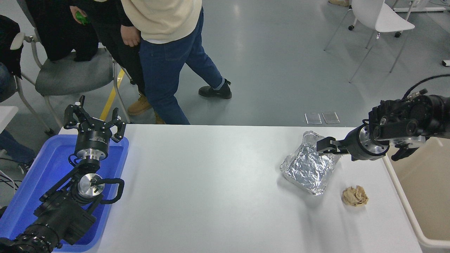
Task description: Pick up foil plate and place in dustbin
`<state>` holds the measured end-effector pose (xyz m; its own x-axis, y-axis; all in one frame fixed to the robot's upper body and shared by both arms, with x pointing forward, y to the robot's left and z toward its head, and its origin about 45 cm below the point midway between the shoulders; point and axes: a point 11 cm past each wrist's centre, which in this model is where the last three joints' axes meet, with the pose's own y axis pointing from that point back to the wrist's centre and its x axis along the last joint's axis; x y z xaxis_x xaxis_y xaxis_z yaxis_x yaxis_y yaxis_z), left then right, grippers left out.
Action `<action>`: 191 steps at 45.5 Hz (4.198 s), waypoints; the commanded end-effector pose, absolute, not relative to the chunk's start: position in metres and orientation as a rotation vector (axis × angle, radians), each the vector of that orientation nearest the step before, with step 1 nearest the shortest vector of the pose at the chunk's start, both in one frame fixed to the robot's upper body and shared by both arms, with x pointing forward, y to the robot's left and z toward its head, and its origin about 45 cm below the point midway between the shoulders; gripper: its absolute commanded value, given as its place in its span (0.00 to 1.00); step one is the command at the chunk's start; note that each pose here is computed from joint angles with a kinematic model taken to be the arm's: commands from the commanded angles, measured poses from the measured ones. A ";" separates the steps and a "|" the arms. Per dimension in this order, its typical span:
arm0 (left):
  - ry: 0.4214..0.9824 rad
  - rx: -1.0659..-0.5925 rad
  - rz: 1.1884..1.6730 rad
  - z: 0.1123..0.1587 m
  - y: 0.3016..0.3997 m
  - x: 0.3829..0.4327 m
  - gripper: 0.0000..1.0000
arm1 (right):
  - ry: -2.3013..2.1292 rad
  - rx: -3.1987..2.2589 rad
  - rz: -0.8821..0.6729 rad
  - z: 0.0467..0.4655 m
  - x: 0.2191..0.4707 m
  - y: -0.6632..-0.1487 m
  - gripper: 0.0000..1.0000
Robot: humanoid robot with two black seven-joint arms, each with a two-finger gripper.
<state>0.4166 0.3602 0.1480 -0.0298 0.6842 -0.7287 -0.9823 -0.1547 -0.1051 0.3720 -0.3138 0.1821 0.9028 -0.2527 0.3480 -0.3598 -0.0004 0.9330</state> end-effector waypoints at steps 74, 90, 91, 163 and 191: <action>0.513 -0.772 1.576 0.1479 0.3612 0.4165 0.99 | -0.710 1.511 0.084 0.056 0.382 -0.341 0.96; 0.515 -0.772 1.576 0.1477 0.3604 0.4165 0.99 | -0.676 1.522 0.109 0.048 0.380 -0.330 0.17; 0.514 -0.773 1.574 0.1480 0.3601 0.4167 0.99 | -0.678 1.522 0.107 0.047 0.379 -0.331 0.16; 0.512 -0.771 1.575 0.1486 0.3616 0.4167 0.99 | -0.604 1.364 0.525 0.341 0.442 -0.329 0.00; 0.512 -0.771 1.580 0.1479 0.3632 0.4157 0.99 | -0.560 1.294 0.577 0.403 0.413 -0.320 0.00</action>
